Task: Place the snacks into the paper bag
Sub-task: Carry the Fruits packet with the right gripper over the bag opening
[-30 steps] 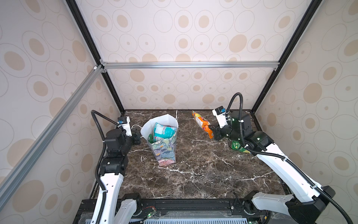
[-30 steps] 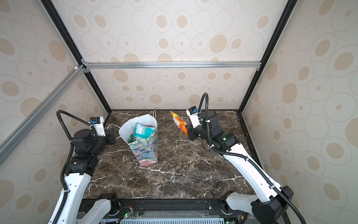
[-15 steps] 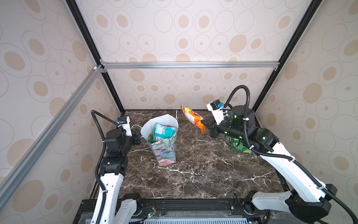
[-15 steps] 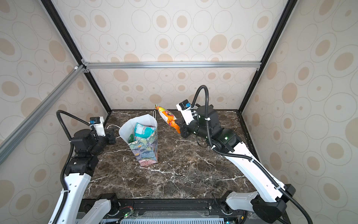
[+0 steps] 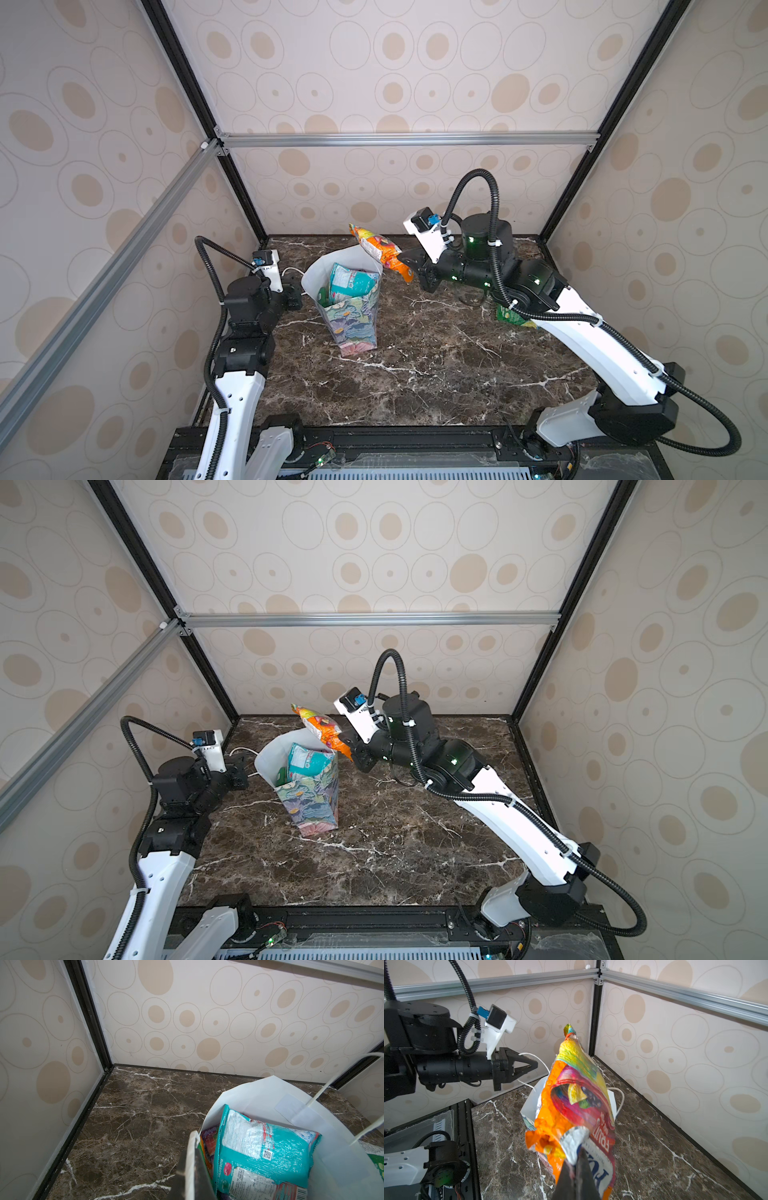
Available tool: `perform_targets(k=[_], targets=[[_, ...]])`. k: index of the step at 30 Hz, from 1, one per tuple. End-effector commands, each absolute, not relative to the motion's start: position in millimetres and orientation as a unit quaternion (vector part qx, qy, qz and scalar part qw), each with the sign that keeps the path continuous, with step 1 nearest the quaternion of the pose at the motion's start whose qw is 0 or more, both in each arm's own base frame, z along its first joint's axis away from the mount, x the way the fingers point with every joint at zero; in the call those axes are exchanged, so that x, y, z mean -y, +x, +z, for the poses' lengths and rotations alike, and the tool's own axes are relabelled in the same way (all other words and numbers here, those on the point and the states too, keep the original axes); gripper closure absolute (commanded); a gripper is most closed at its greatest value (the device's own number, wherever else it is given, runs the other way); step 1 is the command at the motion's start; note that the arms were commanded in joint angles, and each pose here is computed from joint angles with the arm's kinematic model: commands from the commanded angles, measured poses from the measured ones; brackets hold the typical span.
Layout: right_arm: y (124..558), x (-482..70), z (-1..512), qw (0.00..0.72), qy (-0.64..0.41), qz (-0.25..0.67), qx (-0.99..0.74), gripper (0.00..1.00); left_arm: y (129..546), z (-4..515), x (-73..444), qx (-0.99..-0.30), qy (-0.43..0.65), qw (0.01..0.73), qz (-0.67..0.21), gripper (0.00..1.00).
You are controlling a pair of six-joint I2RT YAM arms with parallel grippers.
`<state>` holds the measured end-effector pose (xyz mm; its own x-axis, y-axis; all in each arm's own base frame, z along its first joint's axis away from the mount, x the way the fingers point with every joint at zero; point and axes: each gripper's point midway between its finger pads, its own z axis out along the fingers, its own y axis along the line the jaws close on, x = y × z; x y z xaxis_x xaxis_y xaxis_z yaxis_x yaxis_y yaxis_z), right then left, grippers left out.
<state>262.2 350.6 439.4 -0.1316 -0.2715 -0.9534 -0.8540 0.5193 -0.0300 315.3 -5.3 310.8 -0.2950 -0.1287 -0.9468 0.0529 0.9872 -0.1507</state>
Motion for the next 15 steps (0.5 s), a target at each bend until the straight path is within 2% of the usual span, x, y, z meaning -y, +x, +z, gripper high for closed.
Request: perform_targets(k=[1, 11, 15], targets=[[256.3, -365.4, 463.9, 0.549, -0.419, 0.285, -0.665, 1.0, 312.2, 324.7, 4.7, -0.789, -0.018, 0.609, -0.074, 1.0], [257.0, -391.9, 486.2, 0.573, -0.419, 0.272, -0.65, 1.0, 311.0, 327.0, 5.6, -0.787, -0.017, 0.612, -0.075, 1.0], [267.3, -401.7, 479.1, 0.569, -0.411, 0.263, -0.662, 1.0, 310.5, 326.6, 5.0, -0.787, -0.017, 0.612, -0.073, 1.0]])
